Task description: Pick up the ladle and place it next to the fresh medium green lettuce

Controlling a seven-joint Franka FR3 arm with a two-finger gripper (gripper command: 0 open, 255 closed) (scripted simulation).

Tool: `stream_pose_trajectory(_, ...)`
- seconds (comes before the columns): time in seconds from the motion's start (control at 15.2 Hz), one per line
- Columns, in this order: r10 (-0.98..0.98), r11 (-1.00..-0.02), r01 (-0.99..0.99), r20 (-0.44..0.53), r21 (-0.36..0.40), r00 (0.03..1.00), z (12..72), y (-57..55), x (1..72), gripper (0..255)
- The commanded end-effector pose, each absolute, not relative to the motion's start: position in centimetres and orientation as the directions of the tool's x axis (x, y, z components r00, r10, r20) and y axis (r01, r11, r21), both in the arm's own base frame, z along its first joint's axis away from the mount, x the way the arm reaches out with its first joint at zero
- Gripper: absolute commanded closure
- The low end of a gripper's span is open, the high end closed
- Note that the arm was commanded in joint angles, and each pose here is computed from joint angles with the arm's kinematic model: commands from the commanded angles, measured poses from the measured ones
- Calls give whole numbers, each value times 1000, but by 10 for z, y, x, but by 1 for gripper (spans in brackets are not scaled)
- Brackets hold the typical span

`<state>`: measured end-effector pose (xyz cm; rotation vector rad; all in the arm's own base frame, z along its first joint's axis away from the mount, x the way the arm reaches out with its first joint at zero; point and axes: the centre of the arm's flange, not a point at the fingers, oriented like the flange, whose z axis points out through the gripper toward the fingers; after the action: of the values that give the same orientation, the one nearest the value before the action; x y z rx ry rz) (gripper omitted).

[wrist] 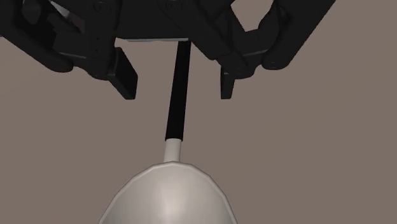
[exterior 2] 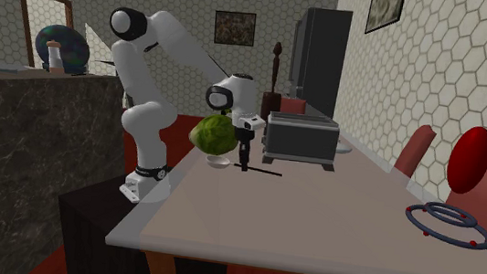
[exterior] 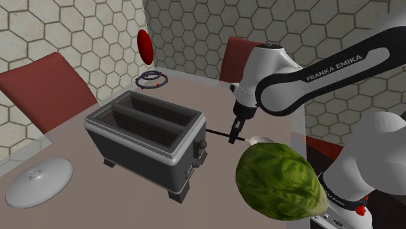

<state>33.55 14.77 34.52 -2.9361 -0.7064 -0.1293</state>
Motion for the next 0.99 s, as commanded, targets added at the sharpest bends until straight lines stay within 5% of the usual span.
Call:
stream_pose_trajectory(0.0,447,-884,458,110,-95,887,345,148,335,0)
stream_pose_trajectory(0.92,447,-884,458,110,-95,888,395,141,333,0)
